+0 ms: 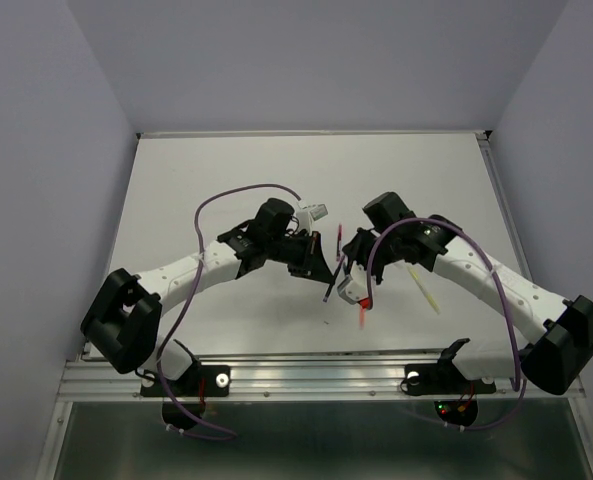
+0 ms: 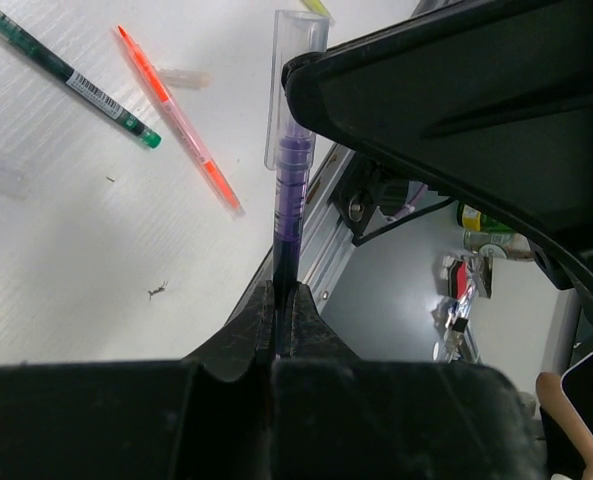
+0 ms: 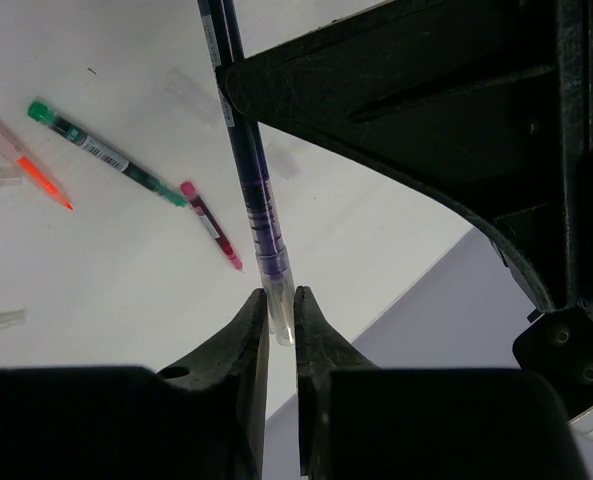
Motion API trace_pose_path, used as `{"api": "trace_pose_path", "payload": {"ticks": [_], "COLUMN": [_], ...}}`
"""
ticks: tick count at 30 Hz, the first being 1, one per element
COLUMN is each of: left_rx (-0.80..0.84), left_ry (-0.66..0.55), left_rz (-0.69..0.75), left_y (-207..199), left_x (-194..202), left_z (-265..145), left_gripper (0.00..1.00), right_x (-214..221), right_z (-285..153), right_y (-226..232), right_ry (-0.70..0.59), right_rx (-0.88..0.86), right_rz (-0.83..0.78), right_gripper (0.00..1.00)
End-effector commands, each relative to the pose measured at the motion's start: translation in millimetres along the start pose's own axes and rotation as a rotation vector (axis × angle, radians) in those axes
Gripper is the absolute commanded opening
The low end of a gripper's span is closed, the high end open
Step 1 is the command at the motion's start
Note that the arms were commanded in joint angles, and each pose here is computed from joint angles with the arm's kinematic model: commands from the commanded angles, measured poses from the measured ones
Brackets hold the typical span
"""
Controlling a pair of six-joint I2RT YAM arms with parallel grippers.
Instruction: Insert the pens into the pen caps
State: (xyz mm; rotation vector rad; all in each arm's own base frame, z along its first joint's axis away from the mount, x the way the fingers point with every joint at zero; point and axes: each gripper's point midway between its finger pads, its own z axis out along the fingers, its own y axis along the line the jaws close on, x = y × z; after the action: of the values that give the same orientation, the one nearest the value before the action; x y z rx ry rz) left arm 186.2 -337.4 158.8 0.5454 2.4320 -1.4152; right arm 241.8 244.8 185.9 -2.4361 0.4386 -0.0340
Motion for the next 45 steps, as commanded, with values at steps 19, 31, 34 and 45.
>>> {"api": "trace_pose_path", "payload": {"ticks": [19,31,34,45], "left_rx": [0.102,-0.006,-0.093,-0.736], "left_ry": [-0.170,-0.130,-0.154,-0.485], "left_rz": [0.177,0.171,0.148,0.051], "left_y": [-42.3,-27.2,-10.6,79.7], "left_x": [-49.3,-39.9,-46.5,-157.3], "left_z": [-24.5,-27.8,-25.1,-63.1], "left_gripper": [0.00,0.00,0.00,0.00], "right_x": [-71.7,-57.7,-54.2,45.9], "right_z": [-3.9,-10.6,-20.3,-88.5], "right_y": [-10.4,-27.8,-43.1,-115.5], "right_ry": [-0.285,-0.224,-0.209,-0.186], "right_rx": [0.091,0.121,0.169,0.628], "right_rz": [0.044,0.105,0.165,0.642], "right_gripper": [0.30,1.00,1.00,1.00]}}
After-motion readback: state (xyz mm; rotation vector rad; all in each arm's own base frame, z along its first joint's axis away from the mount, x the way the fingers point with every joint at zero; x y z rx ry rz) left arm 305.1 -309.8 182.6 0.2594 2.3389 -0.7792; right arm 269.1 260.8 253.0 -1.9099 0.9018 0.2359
